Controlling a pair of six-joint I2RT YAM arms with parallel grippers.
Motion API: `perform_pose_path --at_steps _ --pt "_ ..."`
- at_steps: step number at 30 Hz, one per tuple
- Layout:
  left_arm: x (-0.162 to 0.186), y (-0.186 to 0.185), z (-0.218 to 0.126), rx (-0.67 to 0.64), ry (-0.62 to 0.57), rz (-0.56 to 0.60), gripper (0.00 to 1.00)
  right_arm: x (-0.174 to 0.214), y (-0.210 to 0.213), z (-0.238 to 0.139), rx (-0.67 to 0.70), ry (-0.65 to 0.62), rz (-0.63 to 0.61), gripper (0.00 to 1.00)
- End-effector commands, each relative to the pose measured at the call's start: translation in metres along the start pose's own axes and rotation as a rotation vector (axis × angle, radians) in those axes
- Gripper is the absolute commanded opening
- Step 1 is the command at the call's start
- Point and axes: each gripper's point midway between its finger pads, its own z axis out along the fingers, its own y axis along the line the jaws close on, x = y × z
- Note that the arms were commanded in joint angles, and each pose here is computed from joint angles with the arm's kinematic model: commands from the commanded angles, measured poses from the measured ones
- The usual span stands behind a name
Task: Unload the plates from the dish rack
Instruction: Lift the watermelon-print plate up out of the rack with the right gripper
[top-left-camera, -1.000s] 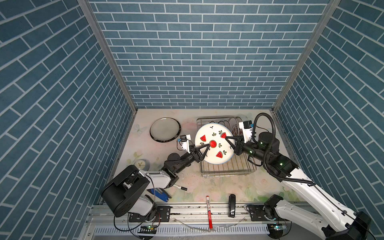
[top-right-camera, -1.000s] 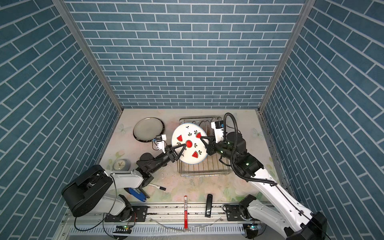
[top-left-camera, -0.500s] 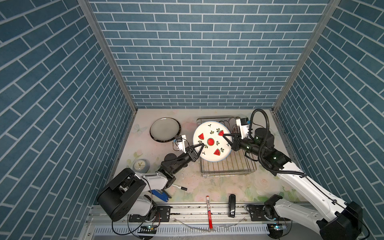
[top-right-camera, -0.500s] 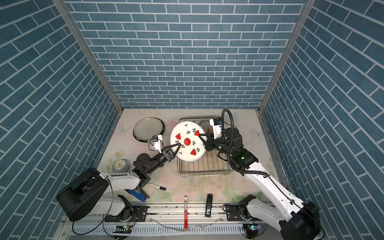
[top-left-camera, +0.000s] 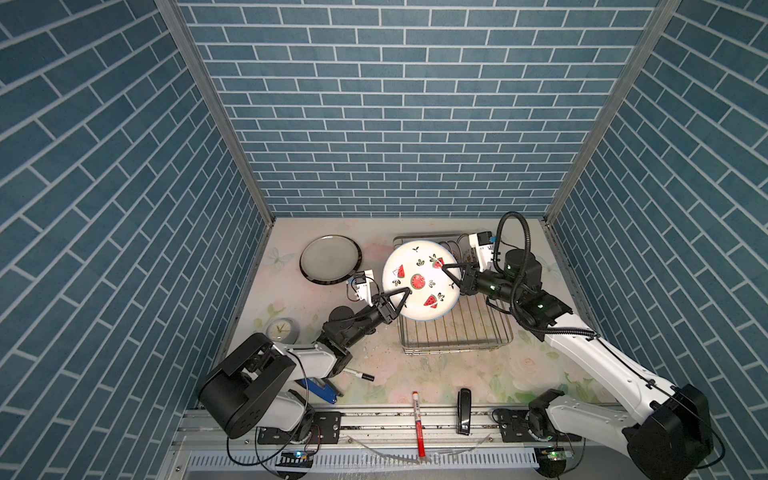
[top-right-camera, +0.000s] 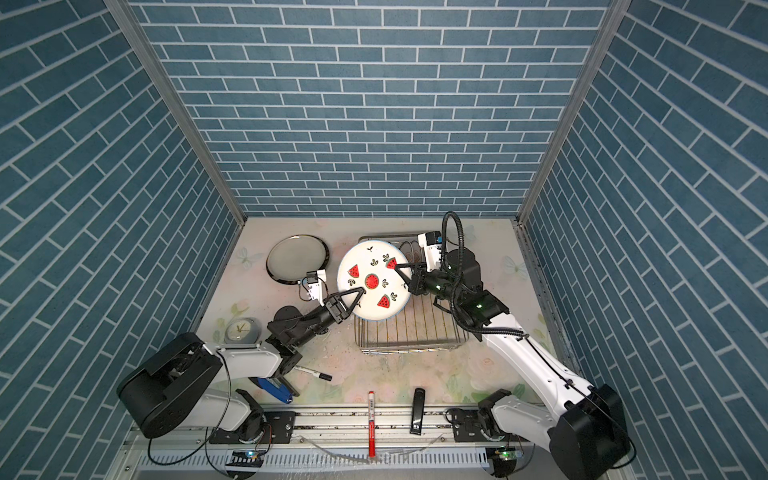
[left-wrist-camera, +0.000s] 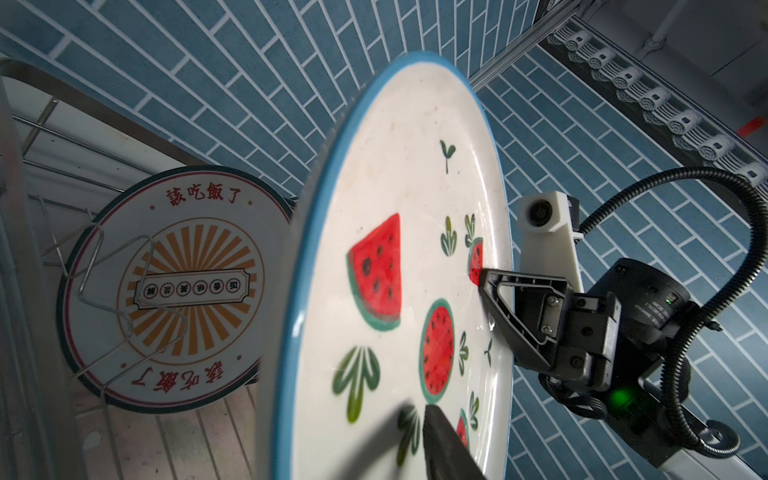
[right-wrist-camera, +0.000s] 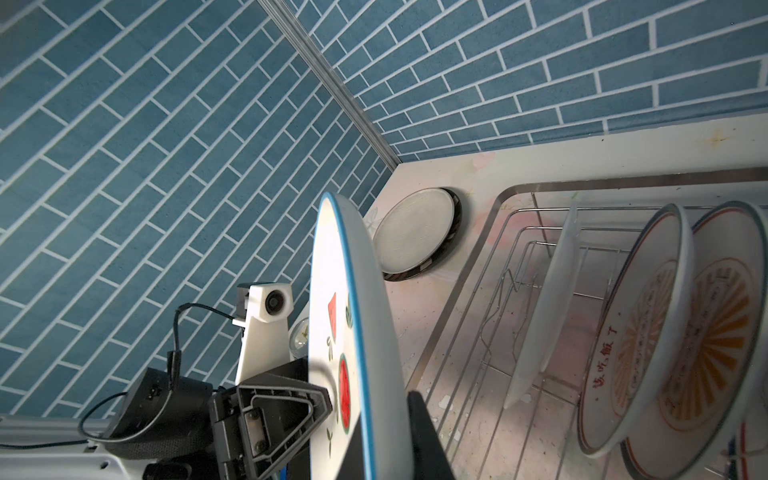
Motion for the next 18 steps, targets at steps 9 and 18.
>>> perform_pose_path --at_steps 9,18 --pt "-0.010 -0.039 0.005 0.141 -0.018 0.023 0.32 -0.024 0.016 0.001 -0.089 -0.082 0.001 0.00" --pt "-0.020 -0.038 0.007 0.125 -0.062 -0.019 0.27 -0.013 0.001 0.002 -0.047 -0.091 0.008 0.02"
